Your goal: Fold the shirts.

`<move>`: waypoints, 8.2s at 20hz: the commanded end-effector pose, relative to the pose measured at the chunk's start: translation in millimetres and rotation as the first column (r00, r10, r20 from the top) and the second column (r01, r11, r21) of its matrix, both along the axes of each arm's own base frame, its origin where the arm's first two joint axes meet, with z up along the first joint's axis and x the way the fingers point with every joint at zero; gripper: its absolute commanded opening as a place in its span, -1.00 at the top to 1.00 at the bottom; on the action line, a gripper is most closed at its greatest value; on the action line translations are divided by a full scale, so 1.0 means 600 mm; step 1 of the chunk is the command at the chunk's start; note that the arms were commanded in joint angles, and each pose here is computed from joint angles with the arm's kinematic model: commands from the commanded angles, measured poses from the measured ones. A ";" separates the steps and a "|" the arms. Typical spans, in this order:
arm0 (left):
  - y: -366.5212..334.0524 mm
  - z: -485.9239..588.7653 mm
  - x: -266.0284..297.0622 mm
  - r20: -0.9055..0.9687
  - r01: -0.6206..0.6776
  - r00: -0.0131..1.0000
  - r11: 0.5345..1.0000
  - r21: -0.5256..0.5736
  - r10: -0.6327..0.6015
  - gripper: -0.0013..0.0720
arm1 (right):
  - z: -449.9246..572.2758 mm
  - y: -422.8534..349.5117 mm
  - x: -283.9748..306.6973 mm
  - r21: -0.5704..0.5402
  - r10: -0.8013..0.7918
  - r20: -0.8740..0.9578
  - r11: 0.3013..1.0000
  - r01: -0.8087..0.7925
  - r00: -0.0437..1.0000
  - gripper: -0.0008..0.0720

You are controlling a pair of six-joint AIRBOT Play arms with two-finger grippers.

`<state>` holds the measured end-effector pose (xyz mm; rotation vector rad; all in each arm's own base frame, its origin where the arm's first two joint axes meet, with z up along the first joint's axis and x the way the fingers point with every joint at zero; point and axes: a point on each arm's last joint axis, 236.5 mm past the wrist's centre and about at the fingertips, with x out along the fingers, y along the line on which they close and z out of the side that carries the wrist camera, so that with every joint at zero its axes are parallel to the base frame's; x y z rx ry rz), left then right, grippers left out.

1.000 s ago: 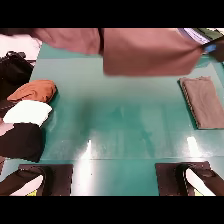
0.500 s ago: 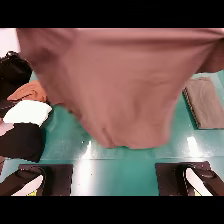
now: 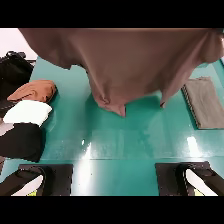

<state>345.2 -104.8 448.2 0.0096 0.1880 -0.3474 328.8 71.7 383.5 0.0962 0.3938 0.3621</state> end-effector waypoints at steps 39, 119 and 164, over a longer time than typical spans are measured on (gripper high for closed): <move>0.131 -0.579 0.185 -0.830 -0.157 0.543 0.987 0.047 0.126 -0.67 | -0.414 -0.086 0.135 -0.018 -0.037 -0.729 0.999 0.035 0.684 -0.20; -0.030 -0.351 0.125 -0.551 0.030 0.832 0.996 -0.079 -0.069 0.89 | -0.317 -0.154 0.069 -0.190 -0.229 -0.601 0.972 0.142 0.766 0.92; -0.017 -0.892 -0.247 -0.984 -0.176 0.086 0.970 -0.169 -0.156 -0.53 | -0.505 -0.126 -0.023 -0.056 -0.181 -0.723 0.977 0.204 0.667 -0.01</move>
